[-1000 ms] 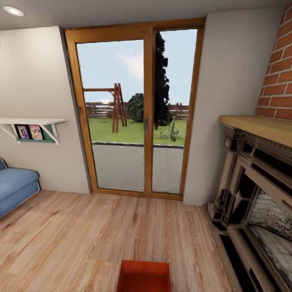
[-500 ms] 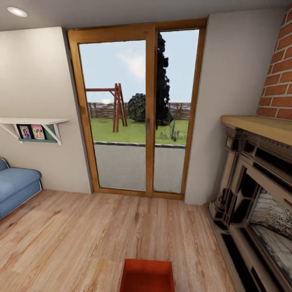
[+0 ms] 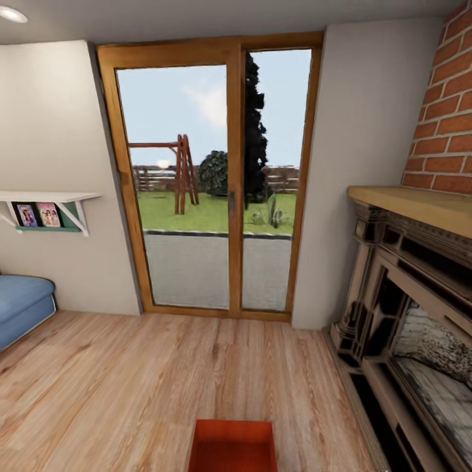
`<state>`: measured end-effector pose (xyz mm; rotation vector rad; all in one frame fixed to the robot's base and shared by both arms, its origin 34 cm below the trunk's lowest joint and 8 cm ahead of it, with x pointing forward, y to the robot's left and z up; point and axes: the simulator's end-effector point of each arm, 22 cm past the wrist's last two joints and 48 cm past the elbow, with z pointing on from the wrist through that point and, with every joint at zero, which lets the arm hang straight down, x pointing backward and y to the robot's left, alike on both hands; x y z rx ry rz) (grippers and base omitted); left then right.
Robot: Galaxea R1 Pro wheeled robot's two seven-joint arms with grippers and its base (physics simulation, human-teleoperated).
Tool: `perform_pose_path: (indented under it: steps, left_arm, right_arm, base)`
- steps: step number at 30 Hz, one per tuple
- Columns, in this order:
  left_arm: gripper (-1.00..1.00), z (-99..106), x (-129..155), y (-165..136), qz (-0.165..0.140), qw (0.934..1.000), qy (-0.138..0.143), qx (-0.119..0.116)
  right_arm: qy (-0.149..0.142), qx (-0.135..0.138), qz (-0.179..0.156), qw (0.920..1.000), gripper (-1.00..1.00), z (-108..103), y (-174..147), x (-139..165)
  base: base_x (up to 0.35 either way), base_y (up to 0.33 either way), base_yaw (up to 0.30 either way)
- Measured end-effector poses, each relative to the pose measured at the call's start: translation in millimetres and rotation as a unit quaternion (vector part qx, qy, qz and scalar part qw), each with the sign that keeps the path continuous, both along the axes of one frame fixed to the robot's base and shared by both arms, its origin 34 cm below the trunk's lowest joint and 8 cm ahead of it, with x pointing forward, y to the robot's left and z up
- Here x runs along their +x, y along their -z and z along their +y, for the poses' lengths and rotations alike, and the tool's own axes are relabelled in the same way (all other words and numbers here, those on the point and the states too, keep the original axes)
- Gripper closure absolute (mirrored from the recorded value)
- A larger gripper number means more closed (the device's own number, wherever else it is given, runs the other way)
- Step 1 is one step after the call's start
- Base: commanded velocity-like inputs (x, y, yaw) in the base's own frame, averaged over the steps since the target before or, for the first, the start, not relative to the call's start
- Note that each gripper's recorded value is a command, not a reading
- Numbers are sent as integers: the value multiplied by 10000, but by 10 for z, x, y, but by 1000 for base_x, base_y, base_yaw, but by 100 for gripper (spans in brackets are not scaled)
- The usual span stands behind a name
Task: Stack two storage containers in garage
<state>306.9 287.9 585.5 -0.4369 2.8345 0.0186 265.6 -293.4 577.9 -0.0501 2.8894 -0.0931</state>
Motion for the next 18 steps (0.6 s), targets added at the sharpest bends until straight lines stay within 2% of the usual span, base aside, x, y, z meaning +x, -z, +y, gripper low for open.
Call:
perform_pose_path:
  steps: [6,12,18]
  left_arm:
    - [-100,6,2,-1,-7,10000,-3,5]
    - [-100,6,3,-1,-8,10000,-5,5]
    - [-100,6,2,-1,-7,10000,-5,4]
  right_arm:
    - [3,-8,4,10000,-100,-13,0,-1]
    - [6,-17,5,10000,-100,-27,-1,-2]
    - [6,-17,4,10000,-100,-28,-1,-2]
  base:
    - [0,1,-40]
    - [0,153,-2]
    - [0,25,0]
